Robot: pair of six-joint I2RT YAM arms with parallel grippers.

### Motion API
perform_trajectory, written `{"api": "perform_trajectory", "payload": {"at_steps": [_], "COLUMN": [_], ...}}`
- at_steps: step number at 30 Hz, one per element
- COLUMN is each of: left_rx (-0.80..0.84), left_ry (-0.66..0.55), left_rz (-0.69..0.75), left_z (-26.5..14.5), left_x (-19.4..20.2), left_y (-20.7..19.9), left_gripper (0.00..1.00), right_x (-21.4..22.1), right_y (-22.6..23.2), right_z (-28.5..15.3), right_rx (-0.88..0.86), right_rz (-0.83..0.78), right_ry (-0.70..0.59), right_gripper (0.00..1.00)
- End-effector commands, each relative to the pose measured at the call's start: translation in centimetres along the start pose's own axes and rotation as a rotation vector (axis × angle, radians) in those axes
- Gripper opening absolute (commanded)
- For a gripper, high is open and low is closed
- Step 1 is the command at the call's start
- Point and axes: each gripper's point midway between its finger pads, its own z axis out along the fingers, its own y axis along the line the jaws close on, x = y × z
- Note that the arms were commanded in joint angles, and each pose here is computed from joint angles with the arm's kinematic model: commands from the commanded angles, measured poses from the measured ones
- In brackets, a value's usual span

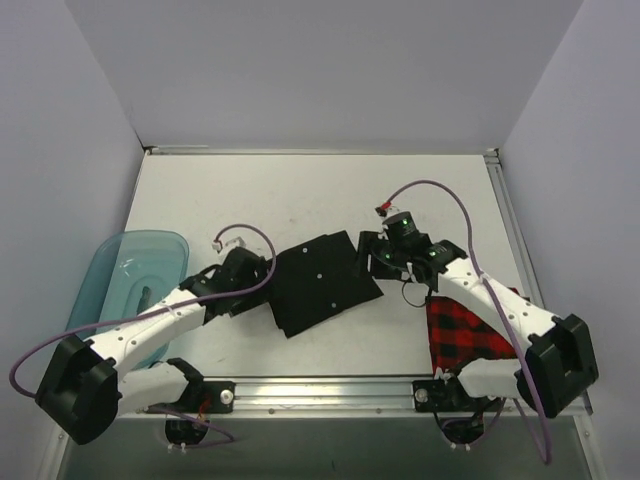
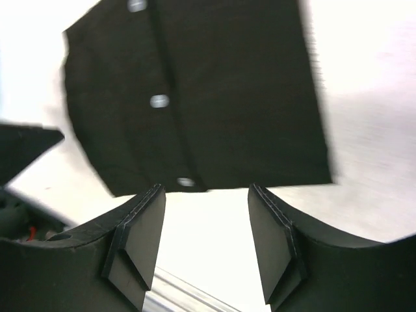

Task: Fold and stack the long sleeve shirts
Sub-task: Fold the shirt

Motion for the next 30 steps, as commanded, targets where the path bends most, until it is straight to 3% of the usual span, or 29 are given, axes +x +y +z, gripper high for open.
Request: {"api": "perform_trajectory", "payload": {"at_steps": [1, 12, 25, 30], "left_rx": [-0.009, -0.086, -0.040, -0.066], "left_ry": [0.004, 0.004, -0.011, -0.003], "left_rz": [-0.110, -0.141, -0.159, -0.143], "left_z": [1.3, 2.6, 1.0, 1.1], "left_x": [1.4, 3.9, 4.6, 5.3], "left_y": [-0.3, 0.2, 1.7, 2.5], "left_gripper": [0.88, 0.87, 0.88, 0.91], "right_x": [1.6, -1.3, -2.5, -1.9], "right_y": [-5.5, -10.0, -9.7, -9.1], "right_z": [-1.5, -3.1, -4.0, -4.2], "right_rx": [0.146, 0.273, 0.252, 0.212], "right_rz": [0.011, 0.077, 0.142, 0.113], "right_ry": [0.025, -0.104, -0.124, -0.110], "right_gripper": [0.54, 0.54, 0.57, 0.65]}}
